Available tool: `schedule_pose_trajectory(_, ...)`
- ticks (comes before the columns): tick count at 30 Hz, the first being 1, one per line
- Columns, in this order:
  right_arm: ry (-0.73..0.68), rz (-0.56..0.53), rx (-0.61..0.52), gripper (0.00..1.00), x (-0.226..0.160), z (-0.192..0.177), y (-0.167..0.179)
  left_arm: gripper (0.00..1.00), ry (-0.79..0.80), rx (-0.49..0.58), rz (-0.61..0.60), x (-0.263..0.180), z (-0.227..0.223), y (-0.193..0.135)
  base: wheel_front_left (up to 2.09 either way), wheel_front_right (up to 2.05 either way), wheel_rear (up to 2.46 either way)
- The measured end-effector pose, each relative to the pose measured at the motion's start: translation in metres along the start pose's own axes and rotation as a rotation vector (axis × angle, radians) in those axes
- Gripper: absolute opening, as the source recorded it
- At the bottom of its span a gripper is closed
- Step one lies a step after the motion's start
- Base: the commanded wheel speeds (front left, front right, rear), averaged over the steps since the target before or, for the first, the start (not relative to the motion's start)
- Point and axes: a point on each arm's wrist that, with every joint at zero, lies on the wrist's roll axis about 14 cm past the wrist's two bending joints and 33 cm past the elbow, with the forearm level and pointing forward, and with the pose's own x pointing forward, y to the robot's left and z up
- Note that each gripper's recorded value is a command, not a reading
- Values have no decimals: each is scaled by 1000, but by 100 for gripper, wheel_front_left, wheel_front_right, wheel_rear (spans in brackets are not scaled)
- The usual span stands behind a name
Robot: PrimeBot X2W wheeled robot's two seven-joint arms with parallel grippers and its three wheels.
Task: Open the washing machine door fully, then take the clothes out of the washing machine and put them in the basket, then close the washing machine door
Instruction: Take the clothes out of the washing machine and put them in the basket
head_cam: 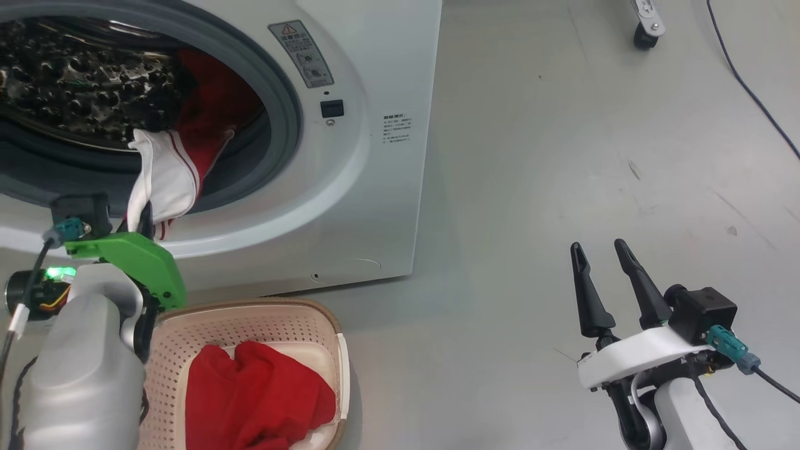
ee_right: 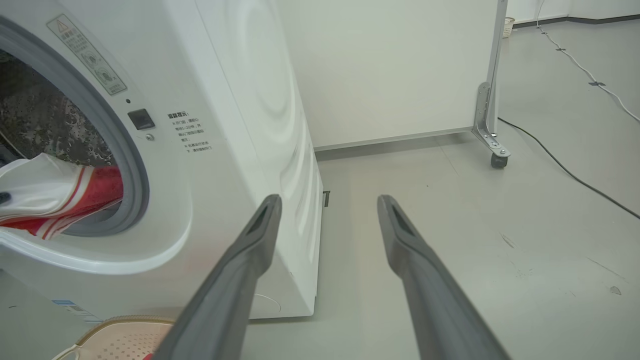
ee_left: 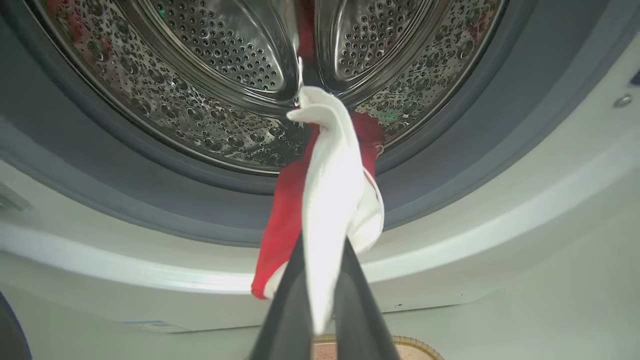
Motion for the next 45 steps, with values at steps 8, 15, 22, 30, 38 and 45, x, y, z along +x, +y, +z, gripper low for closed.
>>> schedule_pose_trajectory(8, -11, 33, 9, 100, -11, 2, 12, 0, -79, 12, 17, -35, 4, 7, 0, 0, 0)
schedule_pose_trajectory(15, -21, 66, 12, 100, -18, 4, 24, 0, -99, 13, 46, -65, -9, 18, 0, 0, 0)
schedule_pose_trajectory(22, -40, 94, 12, 100, -25, 9, 33, 0, -214, 25, 34, -85, 13, 14, 0, 0, 0)
schedule_pose_trajectory(30, -40, 100, 8, 100, -33, 8, 36, 0, -346, 56, -4, -98, 49, 1, 0, 0, 0)
schedule_pose_trajectory(38, -47, 103, 9, 100, -36, 10, 37, 0, -531, 98, -46, -118, 102, -15, 0, 0, 0)
schedule_pose_trajectory(45, -55, 107, 11, 100, -35, 12, 38, 0, -669, 108, -71, -138, 139, -24, 0, 0, 0)
